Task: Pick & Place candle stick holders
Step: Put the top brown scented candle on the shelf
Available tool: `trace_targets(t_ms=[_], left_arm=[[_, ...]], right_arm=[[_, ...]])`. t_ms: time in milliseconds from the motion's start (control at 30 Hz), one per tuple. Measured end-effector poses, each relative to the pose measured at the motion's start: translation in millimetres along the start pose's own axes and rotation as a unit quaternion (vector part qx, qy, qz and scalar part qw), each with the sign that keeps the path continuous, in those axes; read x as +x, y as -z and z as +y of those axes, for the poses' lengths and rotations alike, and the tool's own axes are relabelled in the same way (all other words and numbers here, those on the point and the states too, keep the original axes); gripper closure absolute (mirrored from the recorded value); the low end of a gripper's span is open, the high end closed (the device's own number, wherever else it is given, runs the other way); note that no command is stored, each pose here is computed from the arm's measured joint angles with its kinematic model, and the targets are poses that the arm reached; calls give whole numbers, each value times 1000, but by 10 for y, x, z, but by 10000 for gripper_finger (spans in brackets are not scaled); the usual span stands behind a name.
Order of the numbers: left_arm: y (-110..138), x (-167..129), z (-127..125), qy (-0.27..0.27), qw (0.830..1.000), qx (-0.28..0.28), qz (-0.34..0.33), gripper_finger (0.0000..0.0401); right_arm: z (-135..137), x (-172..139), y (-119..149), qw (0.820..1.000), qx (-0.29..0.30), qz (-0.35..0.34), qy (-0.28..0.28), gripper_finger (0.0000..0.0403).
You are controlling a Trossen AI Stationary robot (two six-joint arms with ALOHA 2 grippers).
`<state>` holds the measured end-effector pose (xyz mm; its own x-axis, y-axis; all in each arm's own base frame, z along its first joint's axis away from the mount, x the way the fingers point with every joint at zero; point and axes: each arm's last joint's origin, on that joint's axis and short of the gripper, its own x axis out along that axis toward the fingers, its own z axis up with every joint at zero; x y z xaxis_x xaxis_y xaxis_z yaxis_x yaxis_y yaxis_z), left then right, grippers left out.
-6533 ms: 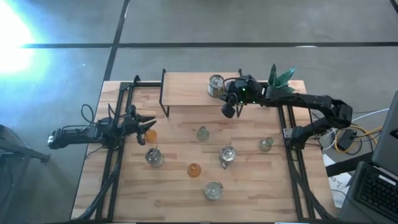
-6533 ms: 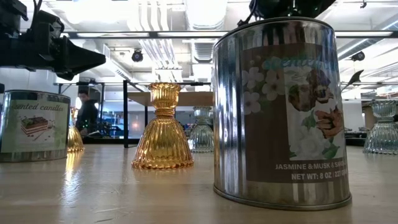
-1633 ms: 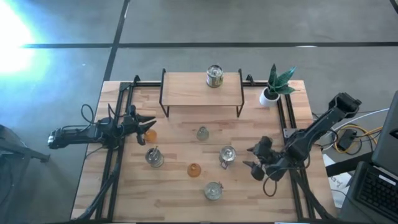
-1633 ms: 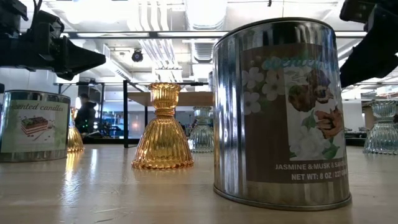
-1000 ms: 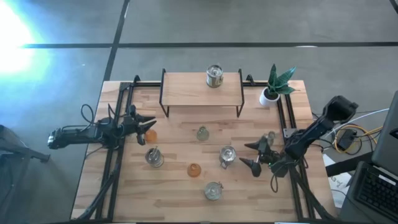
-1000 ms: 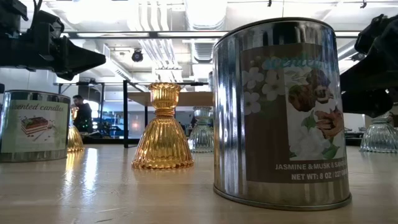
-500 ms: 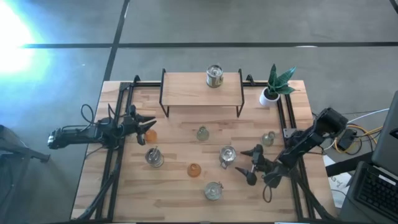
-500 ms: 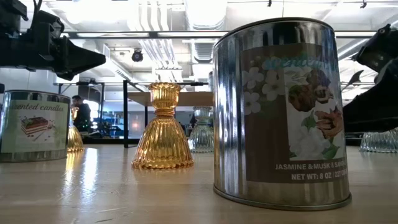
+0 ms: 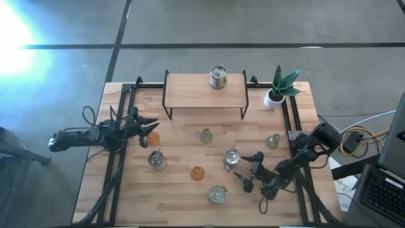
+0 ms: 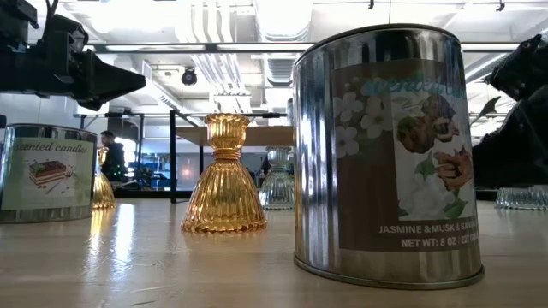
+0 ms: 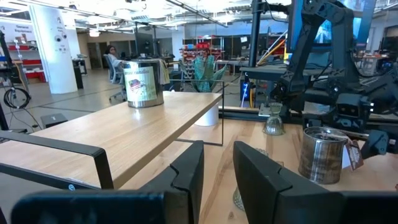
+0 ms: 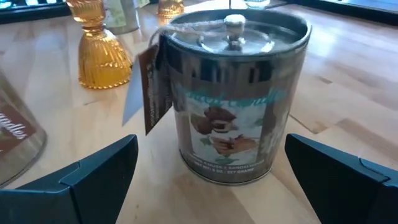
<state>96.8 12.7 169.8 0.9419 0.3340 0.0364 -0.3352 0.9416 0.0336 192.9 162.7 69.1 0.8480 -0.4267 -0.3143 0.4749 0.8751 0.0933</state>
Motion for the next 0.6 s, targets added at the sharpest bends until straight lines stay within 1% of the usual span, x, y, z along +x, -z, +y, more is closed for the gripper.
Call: trace_targets(t_ms=[233,600], left_arm=[[0,0,0,0,1000,0,0,309],[-1,0,0,0,1000,0,0,309]], right_arm=[[61,73,73,1000,14,-14,6,3],[145,257,117,999,12,-18,24,3]])
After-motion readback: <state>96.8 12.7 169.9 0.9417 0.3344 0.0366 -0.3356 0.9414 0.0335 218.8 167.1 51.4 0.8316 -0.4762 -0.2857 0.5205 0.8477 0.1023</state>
